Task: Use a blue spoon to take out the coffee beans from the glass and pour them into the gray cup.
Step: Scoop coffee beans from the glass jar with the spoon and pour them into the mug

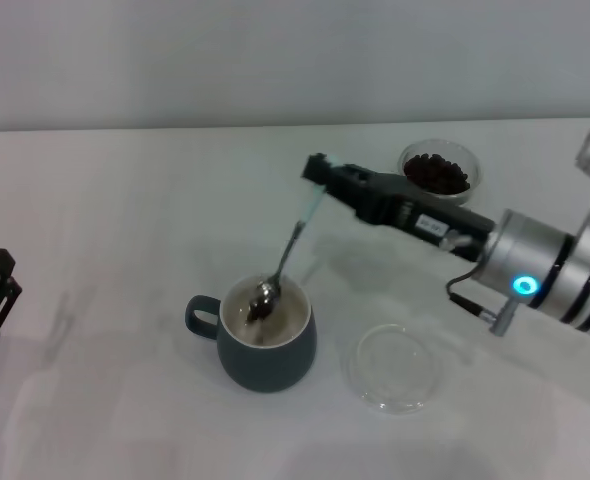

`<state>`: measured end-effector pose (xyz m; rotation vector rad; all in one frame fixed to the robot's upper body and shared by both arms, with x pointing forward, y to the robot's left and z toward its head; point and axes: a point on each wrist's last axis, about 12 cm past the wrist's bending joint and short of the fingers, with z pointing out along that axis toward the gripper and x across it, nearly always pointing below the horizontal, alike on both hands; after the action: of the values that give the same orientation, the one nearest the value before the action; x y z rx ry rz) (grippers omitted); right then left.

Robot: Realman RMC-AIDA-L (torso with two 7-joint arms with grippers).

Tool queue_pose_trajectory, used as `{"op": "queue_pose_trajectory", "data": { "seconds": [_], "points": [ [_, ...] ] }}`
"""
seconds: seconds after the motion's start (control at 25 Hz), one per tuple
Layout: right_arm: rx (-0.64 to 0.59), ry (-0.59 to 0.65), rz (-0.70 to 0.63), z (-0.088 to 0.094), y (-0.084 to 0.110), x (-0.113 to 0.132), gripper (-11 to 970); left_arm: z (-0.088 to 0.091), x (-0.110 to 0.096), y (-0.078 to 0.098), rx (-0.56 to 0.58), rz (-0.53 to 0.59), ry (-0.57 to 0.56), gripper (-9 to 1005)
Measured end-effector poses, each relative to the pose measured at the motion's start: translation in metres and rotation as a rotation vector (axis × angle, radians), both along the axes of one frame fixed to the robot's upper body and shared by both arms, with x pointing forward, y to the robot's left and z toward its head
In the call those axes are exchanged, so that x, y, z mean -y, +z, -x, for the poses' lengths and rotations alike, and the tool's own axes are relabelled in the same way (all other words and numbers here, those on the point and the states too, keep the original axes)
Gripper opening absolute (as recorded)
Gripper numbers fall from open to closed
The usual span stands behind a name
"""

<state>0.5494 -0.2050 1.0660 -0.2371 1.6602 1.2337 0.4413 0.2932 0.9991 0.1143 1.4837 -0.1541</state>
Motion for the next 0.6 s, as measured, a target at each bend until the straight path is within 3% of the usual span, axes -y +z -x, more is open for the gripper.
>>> {"op": "queue_pose_trajectory", "data": {
  "seconds": [0.16, 0.32, 0.52, 0.6],
  "points": [
    [0.159, 0.034, 0.119, 0.001, 0.004, -0.013, 145, 0.0, 0.0, 0.0, 0.0, 0.0, 0.0, 860],
    [0.221, 0.04, 0.148, 0.004, 0.005, -0.014, 144, 0.001, -0.001, -0.001, -0.003, -0.001, 0.003, 860],
    [0.262, 0.02, 0.099, 0.014, 0.009, 0.001, 144, 0.003, -0.004, -0.001, -0.007, -0.011, 0.009, 860],
    [0.248, -0.018, 0.03, 0.02, 0.01, 0.019, 144, 0.003, -0.004, -0.001, -0.006, -0.012, 0.01, 860]
  ]
}}
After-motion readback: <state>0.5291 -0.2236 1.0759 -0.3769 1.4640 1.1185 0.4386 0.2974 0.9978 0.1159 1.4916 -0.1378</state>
